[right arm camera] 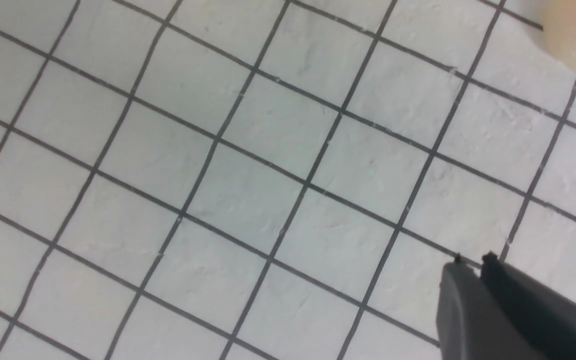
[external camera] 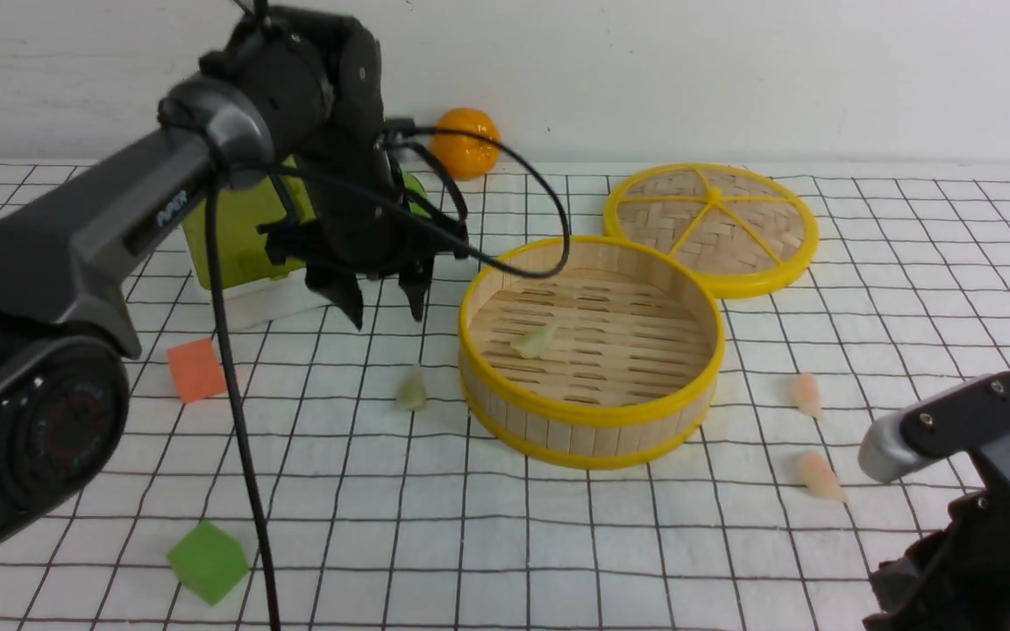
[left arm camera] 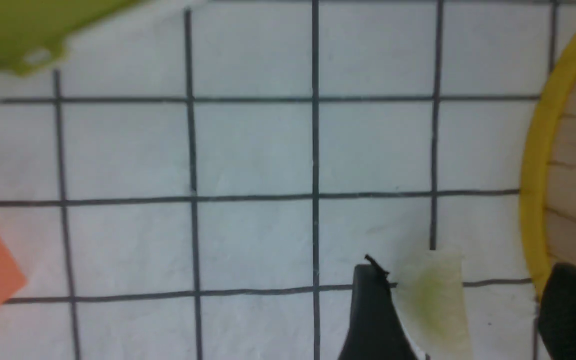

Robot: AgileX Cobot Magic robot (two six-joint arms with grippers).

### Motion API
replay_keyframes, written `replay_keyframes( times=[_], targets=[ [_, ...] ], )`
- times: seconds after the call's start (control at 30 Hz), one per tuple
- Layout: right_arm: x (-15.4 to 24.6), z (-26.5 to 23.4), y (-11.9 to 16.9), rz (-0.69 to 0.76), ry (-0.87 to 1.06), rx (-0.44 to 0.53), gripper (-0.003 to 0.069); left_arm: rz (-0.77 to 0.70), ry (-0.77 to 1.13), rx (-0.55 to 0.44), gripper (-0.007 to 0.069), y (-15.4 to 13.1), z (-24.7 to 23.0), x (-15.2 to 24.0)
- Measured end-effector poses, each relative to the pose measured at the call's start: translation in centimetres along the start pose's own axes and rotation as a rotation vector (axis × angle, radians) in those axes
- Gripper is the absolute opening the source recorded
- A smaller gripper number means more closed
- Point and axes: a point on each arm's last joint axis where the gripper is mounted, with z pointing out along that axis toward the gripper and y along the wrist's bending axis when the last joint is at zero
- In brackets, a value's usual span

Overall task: Put the dumplings into the steamer on the table with the white tablecloth.
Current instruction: 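Place the dumpling into the bamboo steamer basket with the left gripper, then reach for and grasp a dumpling on the table with the left gripper, then place the dumpling into the bamboo steamer basket with the left gripper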

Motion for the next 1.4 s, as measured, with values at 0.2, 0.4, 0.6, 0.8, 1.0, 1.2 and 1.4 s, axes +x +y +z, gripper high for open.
replay_keyframes(
  times=[0.2,0.4,0.6,0.8,1.0,1.2,1.4],
  targets=[
    [0.0,0.0,0.0,0.0,-0.002,0.0,0.0055,0.01,0.076,-0.011,0.0418,-0.3,3.9,0.7],
    [0.0,0.0,0.0,0.0,-0.005,0.0,0.0062,0.014,0.104,-0.023,0.0293,-0.2,5.4,0.9],
    [0.0,0.0,0.0,0.0,-0.005,0.0,0.0069,0.03,0.091,-0.012,0.0116,-0.2,4.7,0.7],
    [-0.1,0.0,0.0,0.0,-0.012,0.001,0.0071,0.087,-0.086,0.063,0.0117,-1.1,-3.2,-0.7],
    [-0.3,0.0,0.0,0.0,-0.03,0.002,0.0072,0.25,-0.264,0.176,0.0117,-4.8,-8.4,-0.7],
    [-0.3,0.0,0.0,0.0,-0.03,0.002,0.0078,0.591,-0.358,0.175,0.0117,-10.9,-4.5,0.5],
    [-0.3,0.0,0.0,0.0,-0.03,0.002,0.0083,0.75,-0.303,0.028,0.0117,-11.4,0.4,1.0]
  ],
)
